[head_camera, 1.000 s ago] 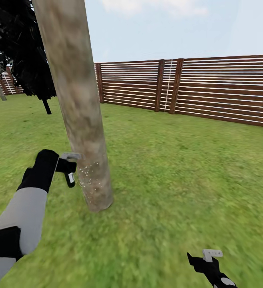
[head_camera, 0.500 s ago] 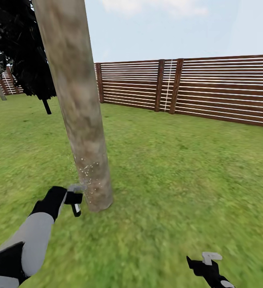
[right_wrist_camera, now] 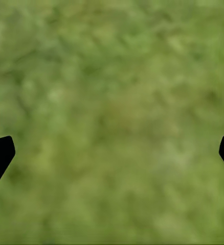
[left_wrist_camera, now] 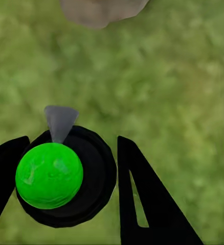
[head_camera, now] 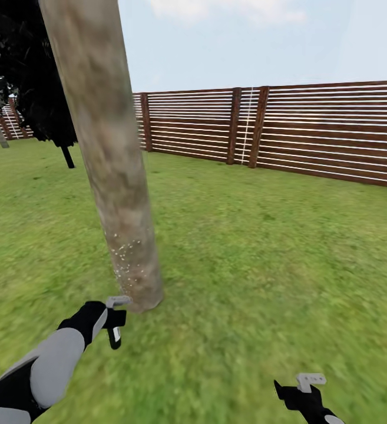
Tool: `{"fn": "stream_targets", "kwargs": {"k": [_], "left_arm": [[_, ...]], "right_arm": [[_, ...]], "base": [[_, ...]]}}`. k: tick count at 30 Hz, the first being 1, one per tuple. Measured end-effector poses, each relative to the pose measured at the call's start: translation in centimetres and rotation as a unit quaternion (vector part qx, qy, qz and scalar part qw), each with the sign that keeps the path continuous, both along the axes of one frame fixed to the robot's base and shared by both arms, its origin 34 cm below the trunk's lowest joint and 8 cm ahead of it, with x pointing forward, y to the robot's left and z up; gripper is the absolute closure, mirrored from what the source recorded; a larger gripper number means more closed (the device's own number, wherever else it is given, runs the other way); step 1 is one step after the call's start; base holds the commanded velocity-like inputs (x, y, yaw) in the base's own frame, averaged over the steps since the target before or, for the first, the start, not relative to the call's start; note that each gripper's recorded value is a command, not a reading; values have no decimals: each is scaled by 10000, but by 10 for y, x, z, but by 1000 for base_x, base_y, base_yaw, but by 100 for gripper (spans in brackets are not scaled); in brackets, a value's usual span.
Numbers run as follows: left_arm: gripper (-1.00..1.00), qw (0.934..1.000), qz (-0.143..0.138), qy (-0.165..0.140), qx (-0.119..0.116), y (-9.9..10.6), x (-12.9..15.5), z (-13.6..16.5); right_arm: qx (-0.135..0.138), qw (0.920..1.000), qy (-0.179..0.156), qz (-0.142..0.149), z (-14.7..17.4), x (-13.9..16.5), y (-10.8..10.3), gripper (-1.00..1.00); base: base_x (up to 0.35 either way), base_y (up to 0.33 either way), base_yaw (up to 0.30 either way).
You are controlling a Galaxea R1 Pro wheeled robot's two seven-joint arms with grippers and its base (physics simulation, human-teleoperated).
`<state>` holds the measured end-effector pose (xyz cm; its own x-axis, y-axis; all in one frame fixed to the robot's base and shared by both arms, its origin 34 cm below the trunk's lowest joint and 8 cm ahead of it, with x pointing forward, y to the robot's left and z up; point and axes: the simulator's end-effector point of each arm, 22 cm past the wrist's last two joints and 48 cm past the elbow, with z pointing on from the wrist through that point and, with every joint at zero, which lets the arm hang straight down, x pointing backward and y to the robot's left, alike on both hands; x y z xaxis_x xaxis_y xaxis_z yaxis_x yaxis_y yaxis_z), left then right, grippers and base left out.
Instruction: In the garden, pick up the pesticide atomizer on the floor and spray pesticide onto both trees until each tree trunk is fully covered.
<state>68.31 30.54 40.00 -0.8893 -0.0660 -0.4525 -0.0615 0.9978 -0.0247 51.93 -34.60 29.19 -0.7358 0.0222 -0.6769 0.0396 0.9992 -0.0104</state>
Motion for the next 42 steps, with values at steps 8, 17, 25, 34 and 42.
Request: {"fn": "stream_targets", "kwargs": {"k": [8,17,25,34,42], "left_arm": [[100,10000,-45,15,-40,-9,-1,-2],[100,10000,-36,45,-30,-8,-2,-5],[100,9996,19,146,236,5,-10,-13],[100,9995,21,170,264,5,-12,-16],[100,9995,36,157,256,5,-11,-15]], "right_arm": [[13,10000,74,-3,-6,-11,2,-100],[15,9999,107,-4,-8,-13,3,-100],[13,9999,135,-5,-11,-15,2,-100],[8,9999,134,-5,-11,-15,2,-100],[8,9999,135,-5,-11,-15,2,-100]], "base": [[31,-273,42],[142,-271,238],[159,-264,242],[164,-261,86],[20,-209,275]]}}
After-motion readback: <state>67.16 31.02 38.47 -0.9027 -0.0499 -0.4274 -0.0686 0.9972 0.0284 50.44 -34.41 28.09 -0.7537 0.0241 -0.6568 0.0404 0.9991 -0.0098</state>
